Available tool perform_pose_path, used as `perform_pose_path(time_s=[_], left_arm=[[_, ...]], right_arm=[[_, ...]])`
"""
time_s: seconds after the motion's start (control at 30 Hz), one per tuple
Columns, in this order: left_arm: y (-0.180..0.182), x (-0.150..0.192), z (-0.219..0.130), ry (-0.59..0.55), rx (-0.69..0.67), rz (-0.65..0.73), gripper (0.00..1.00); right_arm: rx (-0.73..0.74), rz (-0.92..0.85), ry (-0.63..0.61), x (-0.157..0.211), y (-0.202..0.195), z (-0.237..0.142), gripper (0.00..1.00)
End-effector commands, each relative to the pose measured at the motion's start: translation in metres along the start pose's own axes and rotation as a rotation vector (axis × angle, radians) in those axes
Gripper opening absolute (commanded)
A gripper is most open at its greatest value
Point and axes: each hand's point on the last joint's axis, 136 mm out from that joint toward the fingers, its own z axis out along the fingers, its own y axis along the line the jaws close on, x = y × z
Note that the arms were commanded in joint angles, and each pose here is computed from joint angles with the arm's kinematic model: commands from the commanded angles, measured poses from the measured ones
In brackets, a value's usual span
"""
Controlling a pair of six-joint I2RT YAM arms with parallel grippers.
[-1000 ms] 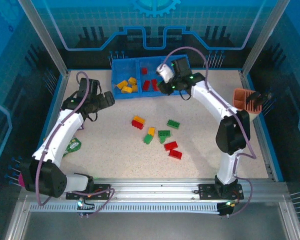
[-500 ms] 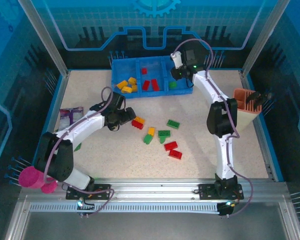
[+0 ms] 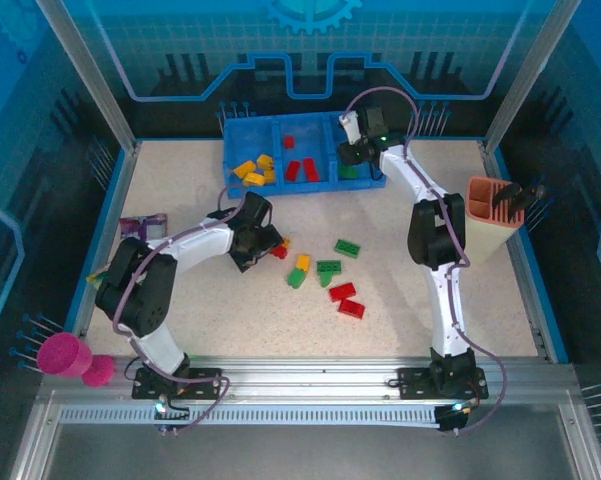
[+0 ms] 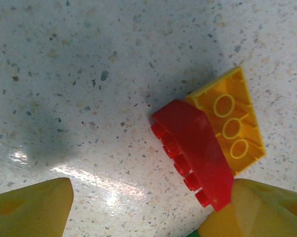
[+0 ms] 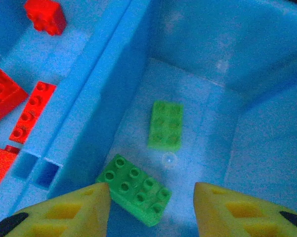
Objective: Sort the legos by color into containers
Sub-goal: Place the lego in the container, then pick up the legos from the center of the table.
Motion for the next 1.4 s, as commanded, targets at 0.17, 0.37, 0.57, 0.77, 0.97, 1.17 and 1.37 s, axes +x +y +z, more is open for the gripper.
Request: perform_pose_path(time_s=[0.17,0.37,0.57,0.77,0.97,1.17,1.37], left_arm=[[-0.02,0.005,0.016,0.037,-0.004,-0.06,0.79],[-0.019,0.01,0.024,0.057,-0.051,-0.055,0.72],[-0.015,0.019,0.033,0.084,-0.087,-0.048,0.63],[-0.009,0.025,0.038,0.108,-0.106,-0.053,0.51],[-0.003,0.027,0.037,0.108,-0.121,-0.025,0.3],[0.006,0.033,0.026,0.12,-0.132,0.023,0.18],[0.007,0.029,-0.013,0.086,-0.119,0.111,0.17]], right_arm=[[0.015,-0.011,-0.037,-0.004,-0.009,-0.012,0.52],[0.027,-0.012,-0.083,-0.013,-0.013,-0.03,0.54],[0.027,-0.001,-0.1,-0.016,-0.017,-0.036,0.54],[0.025,0.005,-0.094,-0.014,-0.017,-0.036,0.55],[0.022,0.009,-0.091,-0.013,-0.016,-0.042,0.56],[0.02,0.019,-0.079,-0.005,-0.014,-0.052,0.58],[0.013,0.029,-0.056,0.01,-0.01,-0.056,0.59]])
